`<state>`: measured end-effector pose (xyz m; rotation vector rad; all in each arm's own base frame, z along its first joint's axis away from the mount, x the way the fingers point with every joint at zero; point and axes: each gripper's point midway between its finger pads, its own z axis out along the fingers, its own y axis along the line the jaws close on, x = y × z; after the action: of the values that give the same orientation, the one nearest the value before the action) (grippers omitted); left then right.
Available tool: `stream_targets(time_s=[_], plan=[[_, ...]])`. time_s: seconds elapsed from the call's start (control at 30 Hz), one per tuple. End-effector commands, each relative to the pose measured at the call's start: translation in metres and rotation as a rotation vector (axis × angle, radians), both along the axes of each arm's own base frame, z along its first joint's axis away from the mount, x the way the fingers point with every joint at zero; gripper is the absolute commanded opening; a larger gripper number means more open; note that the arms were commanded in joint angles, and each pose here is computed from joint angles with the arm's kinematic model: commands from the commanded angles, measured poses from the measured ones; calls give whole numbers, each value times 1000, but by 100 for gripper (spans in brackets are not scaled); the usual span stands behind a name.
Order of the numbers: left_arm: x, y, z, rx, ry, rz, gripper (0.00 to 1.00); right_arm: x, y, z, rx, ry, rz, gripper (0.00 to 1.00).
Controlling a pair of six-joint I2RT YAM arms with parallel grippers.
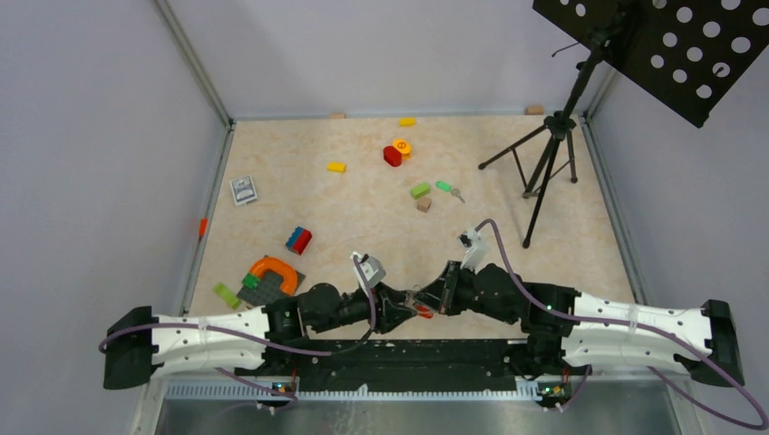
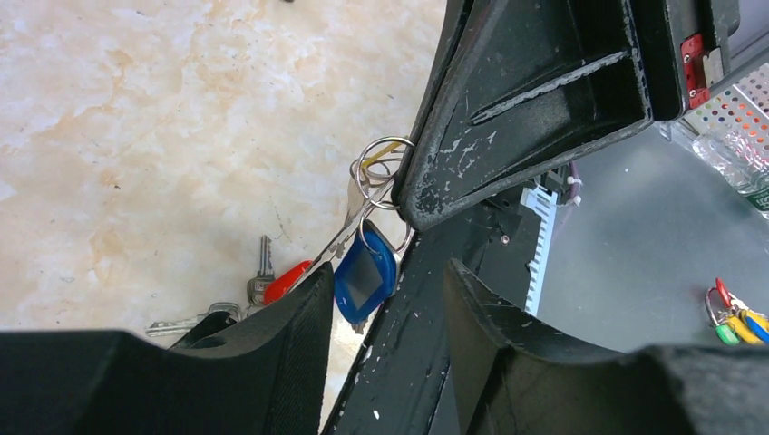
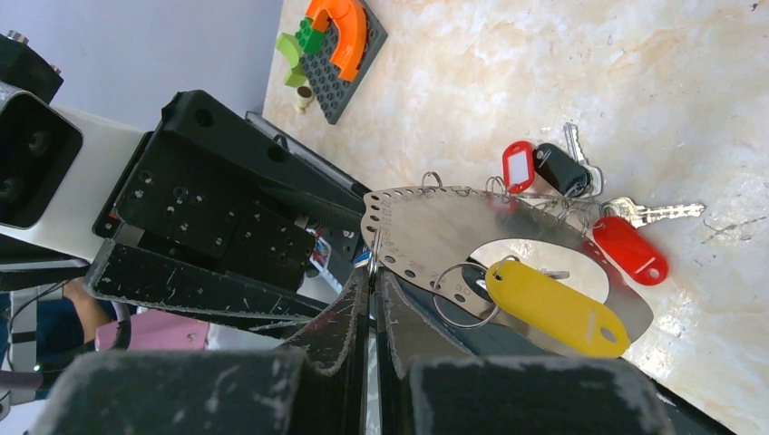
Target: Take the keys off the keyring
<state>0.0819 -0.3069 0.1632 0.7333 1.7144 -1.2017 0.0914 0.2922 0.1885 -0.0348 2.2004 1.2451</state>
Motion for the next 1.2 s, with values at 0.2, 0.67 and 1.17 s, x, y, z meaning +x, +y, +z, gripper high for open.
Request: stream_targets(time_s=[0.2,0.67,1.17], plan=[[4,-12,14,-58,-22,14,42,-4,13,42,139,-28,28,0],[21,-3,26,-127,-46,123,26,-5,9,39,143,-22,24,0],[10,-12,21,-70,-26,47,0,4,-12,31,59,-51,-36,0]])
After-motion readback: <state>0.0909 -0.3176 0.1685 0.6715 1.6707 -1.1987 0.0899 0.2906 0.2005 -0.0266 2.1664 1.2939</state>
